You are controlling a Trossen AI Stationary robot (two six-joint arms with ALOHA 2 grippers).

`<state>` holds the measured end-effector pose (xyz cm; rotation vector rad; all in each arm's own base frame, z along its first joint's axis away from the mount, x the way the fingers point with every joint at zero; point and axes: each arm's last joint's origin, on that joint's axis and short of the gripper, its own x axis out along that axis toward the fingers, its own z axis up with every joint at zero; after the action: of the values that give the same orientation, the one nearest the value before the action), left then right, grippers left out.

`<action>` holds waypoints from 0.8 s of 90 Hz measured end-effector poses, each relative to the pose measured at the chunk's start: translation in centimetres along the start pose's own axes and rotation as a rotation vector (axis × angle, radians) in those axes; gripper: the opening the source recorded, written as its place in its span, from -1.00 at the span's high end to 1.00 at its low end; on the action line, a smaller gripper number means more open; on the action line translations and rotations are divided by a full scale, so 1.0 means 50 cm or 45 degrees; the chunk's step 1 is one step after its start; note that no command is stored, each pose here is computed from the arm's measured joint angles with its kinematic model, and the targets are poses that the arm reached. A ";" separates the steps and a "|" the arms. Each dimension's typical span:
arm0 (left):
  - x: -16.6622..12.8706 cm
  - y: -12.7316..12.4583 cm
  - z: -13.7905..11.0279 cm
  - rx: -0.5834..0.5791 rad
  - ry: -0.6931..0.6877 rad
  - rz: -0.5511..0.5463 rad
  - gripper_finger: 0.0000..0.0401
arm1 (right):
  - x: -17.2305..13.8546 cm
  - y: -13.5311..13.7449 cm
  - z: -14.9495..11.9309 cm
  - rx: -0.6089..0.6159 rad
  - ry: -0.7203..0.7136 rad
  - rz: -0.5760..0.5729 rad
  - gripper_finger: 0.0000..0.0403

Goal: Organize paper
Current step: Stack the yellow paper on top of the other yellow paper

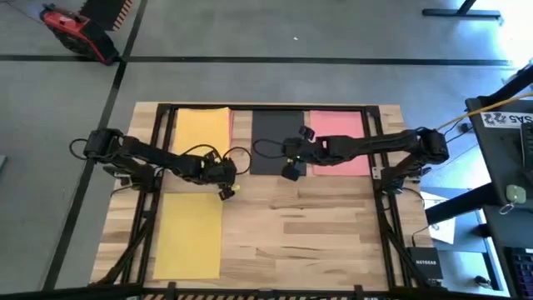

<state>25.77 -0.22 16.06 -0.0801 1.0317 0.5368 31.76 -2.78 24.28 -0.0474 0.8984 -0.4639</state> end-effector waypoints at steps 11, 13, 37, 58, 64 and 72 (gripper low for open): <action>0.003 0.010 -0.003 -0.047 0.040 0.029 0.70 | 0.000 0.000 0.000 -0.027 0.001 0.000 0.97; 0.003 0.012 -0.004 -0.052 0.048 0.034 0.70 | 0.000 0.000 0.000 -0.031 0.002 0.000 0.97; -0.020 0.006 0.005 -0.058 -0.030 -0.039 0.97 | 0.000 0.000 -0.002 -0.067 0.015 -0.001 0.97; -0.033 0.009 0.018 -0.129 -0.165 -0.108 1.00 | 0.000 0.004 -0.005 -0.097 0.037 0.098 0.97; -0.034 0.006 0.021 -0.134 -0.195 -0.143 1.00 | 0.000 0.006 -0.006 -0.111 0.042 0.134 0.97; -0.031 0.004 0.020 -0.139 -0.209 -0.180 1.00 | 0.001 0.006 -0.016 -0.113 0.040 0.167 0.97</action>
<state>25.85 -0.34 17.90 -0.2010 0.8296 0.4628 31.30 -2.39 23.68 -0.0622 0.9467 -0.3036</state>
